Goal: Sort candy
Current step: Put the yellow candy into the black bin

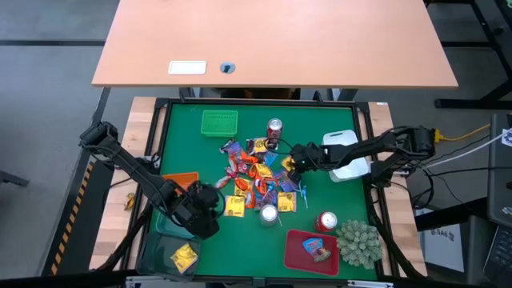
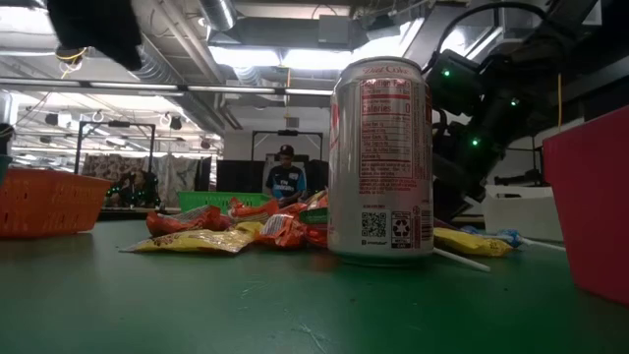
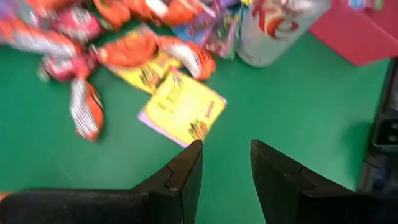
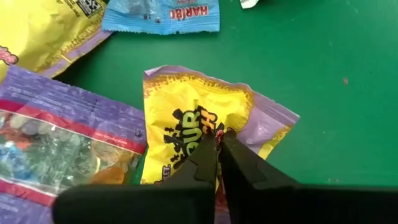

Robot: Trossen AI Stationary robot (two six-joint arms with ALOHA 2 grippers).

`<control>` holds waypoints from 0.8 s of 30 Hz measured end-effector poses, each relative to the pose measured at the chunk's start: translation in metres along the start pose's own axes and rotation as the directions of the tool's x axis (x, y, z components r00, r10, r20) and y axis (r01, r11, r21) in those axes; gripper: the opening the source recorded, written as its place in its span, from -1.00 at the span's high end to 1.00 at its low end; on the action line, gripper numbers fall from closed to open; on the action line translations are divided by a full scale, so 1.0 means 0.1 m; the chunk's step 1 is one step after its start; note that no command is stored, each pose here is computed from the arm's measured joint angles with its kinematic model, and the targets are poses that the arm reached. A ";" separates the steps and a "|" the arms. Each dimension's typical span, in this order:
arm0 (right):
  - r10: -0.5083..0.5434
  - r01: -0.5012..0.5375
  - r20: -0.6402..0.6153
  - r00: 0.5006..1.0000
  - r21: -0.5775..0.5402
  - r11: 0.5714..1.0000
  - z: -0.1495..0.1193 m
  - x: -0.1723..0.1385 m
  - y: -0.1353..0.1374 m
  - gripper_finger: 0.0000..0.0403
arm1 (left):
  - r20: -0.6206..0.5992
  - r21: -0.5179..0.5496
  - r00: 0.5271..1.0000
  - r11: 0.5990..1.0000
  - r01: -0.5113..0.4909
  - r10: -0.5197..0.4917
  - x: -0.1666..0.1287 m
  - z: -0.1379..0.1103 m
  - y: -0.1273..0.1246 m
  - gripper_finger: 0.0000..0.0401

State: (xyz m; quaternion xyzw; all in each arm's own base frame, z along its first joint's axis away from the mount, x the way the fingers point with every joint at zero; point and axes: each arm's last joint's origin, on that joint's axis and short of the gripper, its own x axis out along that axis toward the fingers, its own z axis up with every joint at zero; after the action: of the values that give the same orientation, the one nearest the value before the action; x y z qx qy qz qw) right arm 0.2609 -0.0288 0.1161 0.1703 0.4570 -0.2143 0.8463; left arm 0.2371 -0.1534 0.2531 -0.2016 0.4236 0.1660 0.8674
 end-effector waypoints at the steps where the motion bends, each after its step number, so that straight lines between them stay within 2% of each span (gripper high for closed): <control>1: 0.002 -0.002 0.003 1.000 0.001 1.000 0.02 0.00 0.01 0.93 | 0.020 0.020 1.000 1.000 -0.011 0.010 0.00 0.01 0.00 0.38; 7: 0.074 -0.073 0.014 0.997 -0.043 0.996 0.17 -0.05 0.09 0.97 | 0.121 0.109 0.991 0.991 -0.078 0.065 0.00 0.05 0.02 0.38; 16: 0.196 -0.190 0.086 0.977 -0.071 0.979 0.49 -0.18 0.24 0.99 | 0.175 0.223 0.980 0.966 -0.130 0.092 0.06 0.19 0.07 0.38; 24: 0.325 -0.316 0.123 0.938 -0.089 0.945 0.74 -0.31 0.37 1.00 | 0.298 0.384 0.950 0.899 -0.212 0.097 0.13 0.43 0.11 0.38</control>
State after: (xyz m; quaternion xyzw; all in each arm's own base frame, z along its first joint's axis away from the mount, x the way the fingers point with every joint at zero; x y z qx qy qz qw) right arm 0.3166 -0.0266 0.1844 0.1990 0.3715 -0.0690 0.9043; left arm 0.2685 -0.1215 0.2650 0.0449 0.3408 0.1681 0.9239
